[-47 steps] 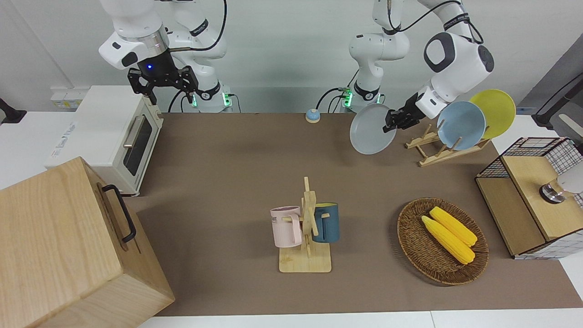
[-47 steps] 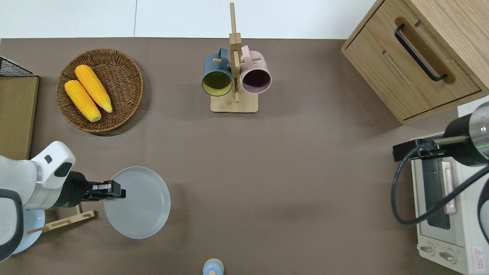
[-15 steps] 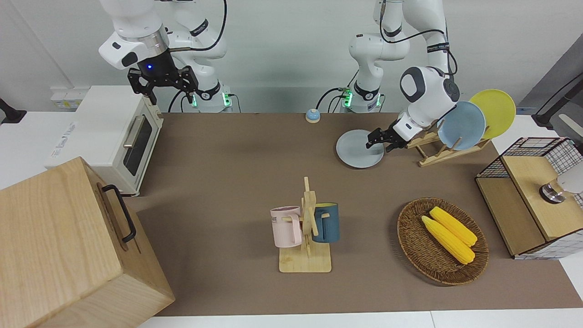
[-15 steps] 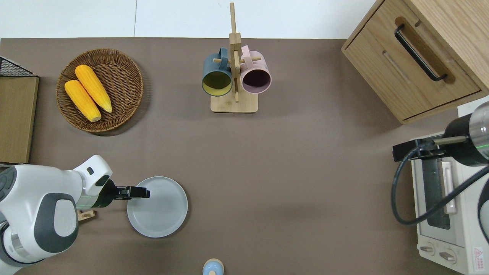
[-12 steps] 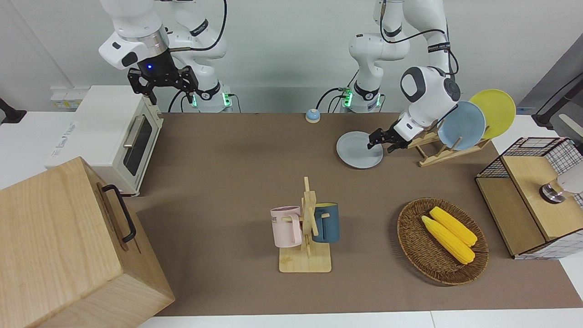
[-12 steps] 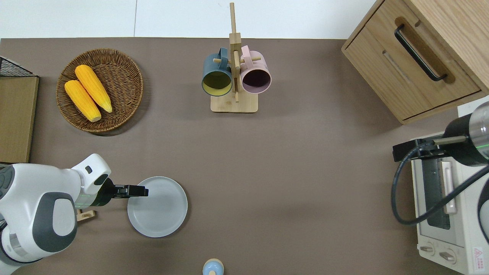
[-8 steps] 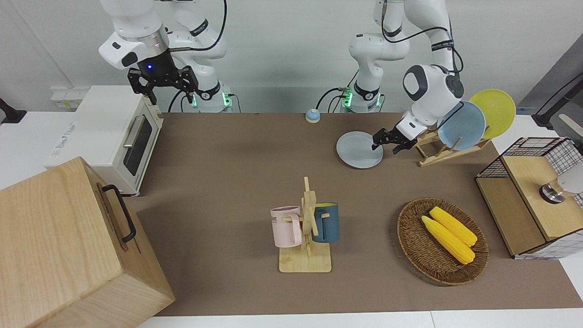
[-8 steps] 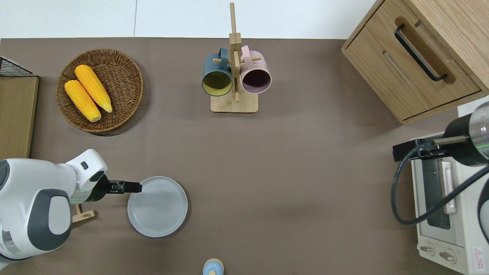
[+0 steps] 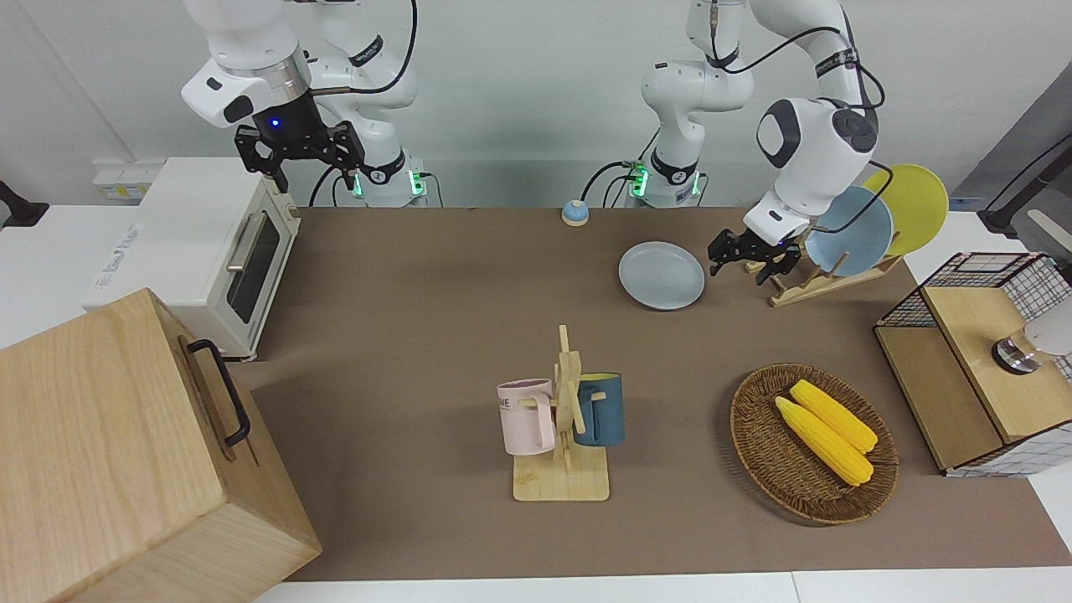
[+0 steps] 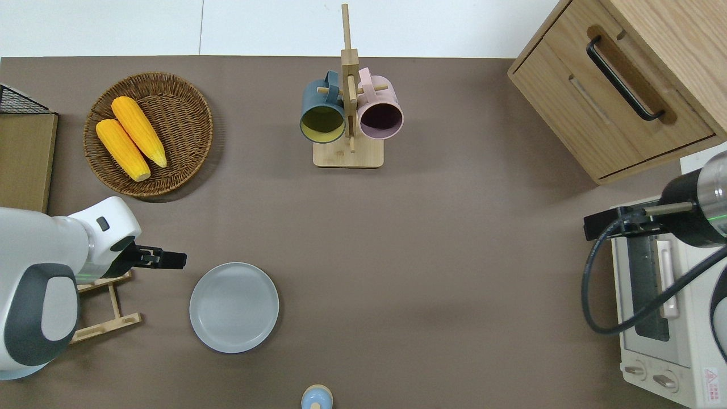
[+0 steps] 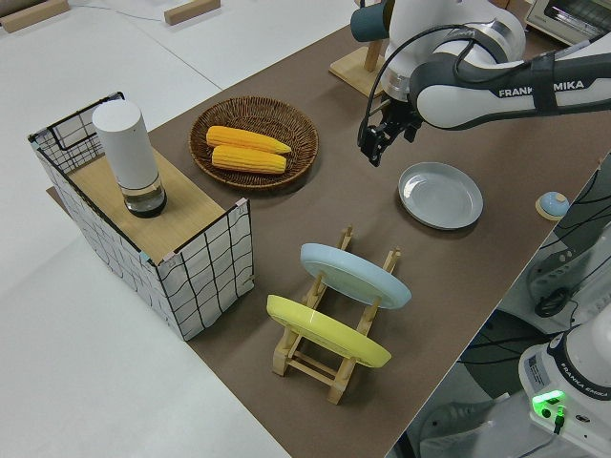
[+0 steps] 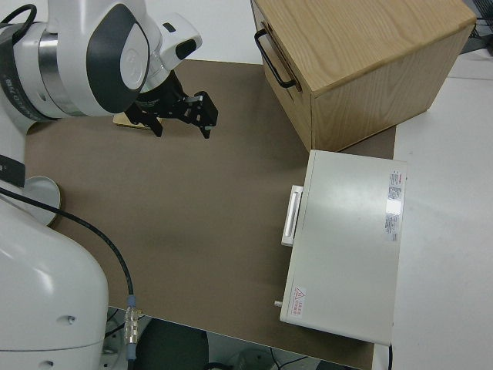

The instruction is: Pick gray plate from low plate rack and place it on table with left arm

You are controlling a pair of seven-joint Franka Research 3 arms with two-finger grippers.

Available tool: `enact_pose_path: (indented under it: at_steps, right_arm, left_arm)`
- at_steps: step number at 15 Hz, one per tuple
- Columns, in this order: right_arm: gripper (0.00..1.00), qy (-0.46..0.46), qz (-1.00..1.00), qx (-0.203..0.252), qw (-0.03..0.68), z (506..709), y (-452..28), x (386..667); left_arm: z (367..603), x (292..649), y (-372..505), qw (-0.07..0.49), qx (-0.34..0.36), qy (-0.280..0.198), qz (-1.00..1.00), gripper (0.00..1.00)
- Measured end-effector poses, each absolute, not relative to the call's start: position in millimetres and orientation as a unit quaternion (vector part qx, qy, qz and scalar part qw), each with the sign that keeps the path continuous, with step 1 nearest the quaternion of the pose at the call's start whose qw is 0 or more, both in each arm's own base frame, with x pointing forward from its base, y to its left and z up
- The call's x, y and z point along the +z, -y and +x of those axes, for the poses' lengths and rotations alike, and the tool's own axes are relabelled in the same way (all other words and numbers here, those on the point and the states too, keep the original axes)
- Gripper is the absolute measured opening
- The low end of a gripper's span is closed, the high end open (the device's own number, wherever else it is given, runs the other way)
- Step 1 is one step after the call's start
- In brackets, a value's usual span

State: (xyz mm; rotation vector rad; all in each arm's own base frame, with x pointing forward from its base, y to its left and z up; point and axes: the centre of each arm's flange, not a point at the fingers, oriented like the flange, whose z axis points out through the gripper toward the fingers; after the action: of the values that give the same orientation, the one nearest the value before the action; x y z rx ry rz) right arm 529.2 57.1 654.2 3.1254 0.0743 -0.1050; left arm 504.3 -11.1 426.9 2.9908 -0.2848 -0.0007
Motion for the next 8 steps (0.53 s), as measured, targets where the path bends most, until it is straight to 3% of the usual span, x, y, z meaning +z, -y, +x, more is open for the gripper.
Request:
enact_pose_path:
  at_steps: [8]
  right_arm:
    - [0.99, -0.024, 0.999, -0.034, 0.007, 529.2, -57.1, 654.2]
  left_arm:
    - [522.0, 505.0, 8.7, 0.050, 0.007, 0.114, 0.992, 1.00]
